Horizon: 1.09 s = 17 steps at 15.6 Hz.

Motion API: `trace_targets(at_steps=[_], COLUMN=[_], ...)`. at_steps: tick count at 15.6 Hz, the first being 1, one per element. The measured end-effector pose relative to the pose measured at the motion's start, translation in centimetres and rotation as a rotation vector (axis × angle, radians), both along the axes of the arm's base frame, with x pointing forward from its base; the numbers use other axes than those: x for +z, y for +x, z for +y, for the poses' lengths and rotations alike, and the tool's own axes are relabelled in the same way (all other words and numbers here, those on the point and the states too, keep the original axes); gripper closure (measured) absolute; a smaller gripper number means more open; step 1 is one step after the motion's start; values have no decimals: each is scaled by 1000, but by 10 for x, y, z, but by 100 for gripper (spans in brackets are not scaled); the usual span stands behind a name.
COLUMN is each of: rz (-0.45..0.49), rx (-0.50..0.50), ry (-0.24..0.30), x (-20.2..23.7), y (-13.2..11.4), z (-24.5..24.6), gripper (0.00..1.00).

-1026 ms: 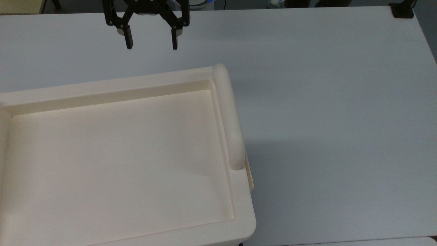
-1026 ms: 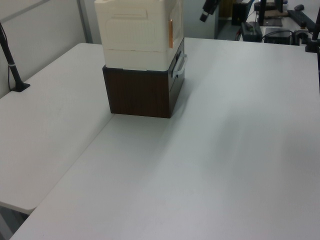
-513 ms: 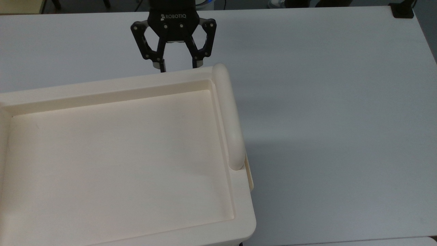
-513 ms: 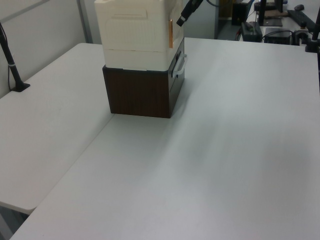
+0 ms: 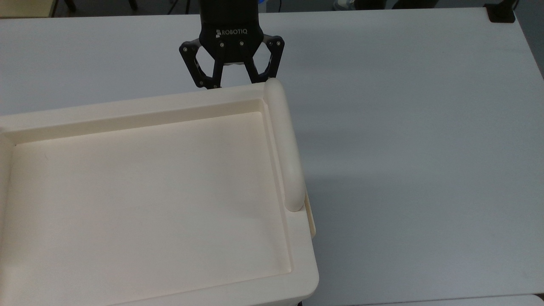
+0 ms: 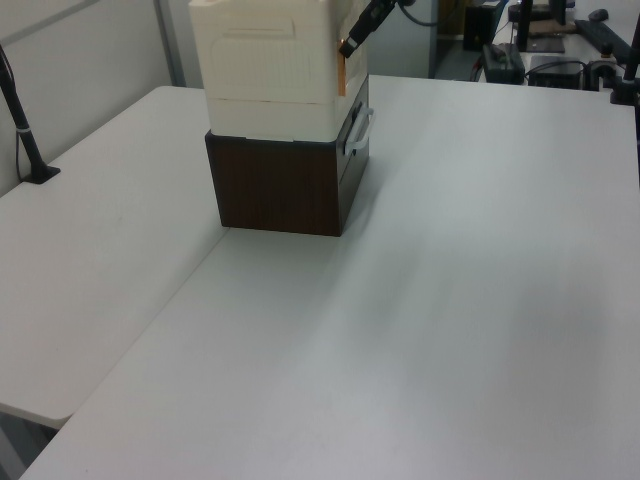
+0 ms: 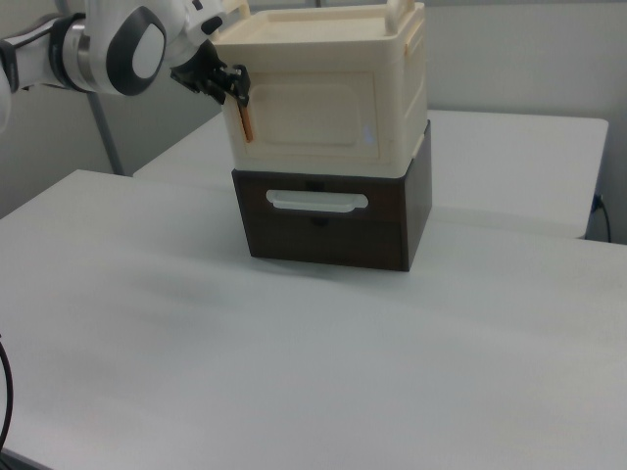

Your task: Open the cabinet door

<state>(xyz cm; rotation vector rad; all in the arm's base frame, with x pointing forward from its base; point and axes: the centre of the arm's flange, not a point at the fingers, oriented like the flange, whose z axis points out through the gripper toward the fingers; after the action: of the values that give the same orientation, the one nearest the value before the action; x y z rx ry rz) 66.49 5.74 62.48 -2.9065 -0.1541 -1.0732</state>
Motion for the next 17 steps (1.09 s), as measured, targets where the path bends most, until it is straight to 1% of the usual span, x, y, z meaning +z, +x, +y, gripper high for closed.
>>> trace_targets(at_steps=[2, 3, 5, 7, 8, 9, 10, 11, 17], rz=[-22, -28, -31, -42, -48, -52, -55, -57, -57], rx=[-1, -5, -8, -14, -17, -18, -22, -23, -23], ry=[4, 12, 15, 22, 25, 27, 28, 29, 30], x=[-4, -6, -7, -9, -9, -10, -10, -10, -11], y=[5, 6, 6, 8, 9, 9, 10, 10, 10], z=[2, 5, 5, 4, 4, 4, 3, 2, 2], gripper=[51, 53, 54, 68, 70, 71, 78, 83, 83])
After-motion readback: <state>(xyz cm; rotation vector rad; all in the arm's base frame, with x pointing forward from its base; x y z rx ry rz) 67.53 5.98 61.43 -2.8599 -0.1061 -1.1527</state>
